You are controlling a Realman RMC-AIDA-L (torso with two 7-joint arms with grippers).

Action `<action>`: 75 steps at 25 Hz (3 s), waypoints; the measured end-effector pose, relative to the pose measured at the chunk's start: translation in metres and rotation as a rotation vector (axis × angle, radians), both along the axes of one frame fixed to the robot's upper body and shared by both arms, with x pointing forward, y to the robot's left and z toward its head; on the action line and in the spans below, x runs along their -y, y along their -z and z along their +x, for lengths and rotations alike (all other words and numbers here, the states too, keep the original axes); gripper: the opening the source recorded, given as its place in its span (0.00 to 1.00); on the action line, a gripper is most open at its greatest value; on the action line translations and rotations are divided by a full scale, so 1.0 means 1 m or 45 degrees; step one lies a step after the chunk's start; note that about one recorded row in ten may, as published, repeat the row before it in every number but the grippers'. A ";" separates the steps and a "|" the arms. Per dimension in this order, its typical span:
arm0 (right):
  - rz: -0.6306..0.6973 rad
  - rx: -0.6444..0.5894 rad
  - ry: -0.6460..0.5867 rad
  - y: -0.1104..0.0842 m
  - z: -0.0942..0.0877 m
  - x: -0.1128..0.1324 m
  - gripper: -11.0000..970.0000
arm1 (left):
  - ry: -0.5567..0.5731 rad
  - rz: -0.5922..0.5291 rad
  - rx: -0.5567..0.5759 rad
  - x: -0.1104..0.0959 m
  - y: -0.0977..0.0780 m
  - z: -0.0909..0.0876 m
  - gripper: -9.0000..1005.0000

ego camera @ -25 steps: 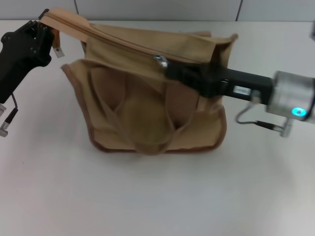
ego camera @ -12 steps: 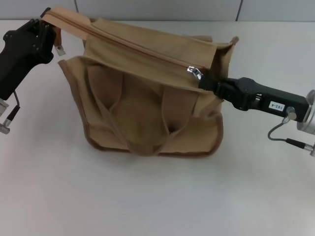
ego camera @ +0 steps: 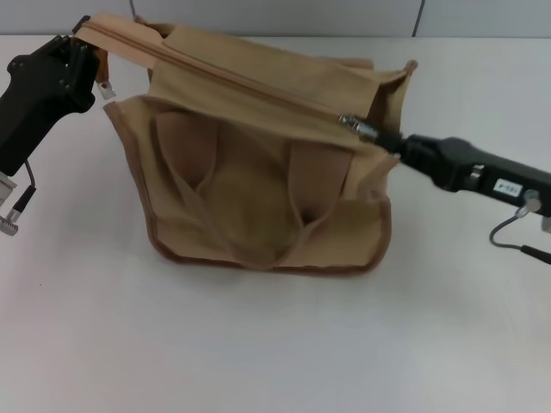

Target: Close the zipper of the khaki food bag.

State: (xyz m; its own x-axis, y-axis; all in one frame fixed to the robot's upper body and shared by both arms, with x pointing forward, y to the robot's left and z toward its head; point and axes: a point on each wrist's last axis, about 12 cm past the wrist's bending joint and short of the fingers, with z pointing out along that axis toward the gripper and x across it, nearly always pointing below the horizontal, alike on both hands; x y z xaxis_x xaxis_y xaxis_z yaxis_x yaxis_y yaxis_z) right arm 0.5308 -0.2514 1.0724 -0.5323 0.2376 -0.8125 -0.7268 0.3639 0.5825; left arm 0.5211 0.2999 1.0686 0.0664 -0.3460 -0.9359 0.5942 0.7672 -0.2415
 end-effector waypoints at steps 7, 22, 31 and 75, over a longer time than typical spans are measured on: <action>0.055 0.044 0.127 0.003 -0.009 0.015 0.09 | 0.003 0.059 0.059 0.003 0.000 -0.002 0.07; 0.065 0.151 0.142 0.002 -0.015 0.015 0.49 | 0.107 -0.195 0.419 -0.009 -0.034 -0.031 0.52; 0.055 0.199 0.144 0.000 -0.014 0.012 0.64 | 0.270 -0.210 0.339 -0.002 -0.042 -0.021 0.77; -0.123 0.728 -0.079 0.006 -0.051 0.003 0.64 | 1.115 0.399 0.016 0.020 -0.026 -0.052 0.78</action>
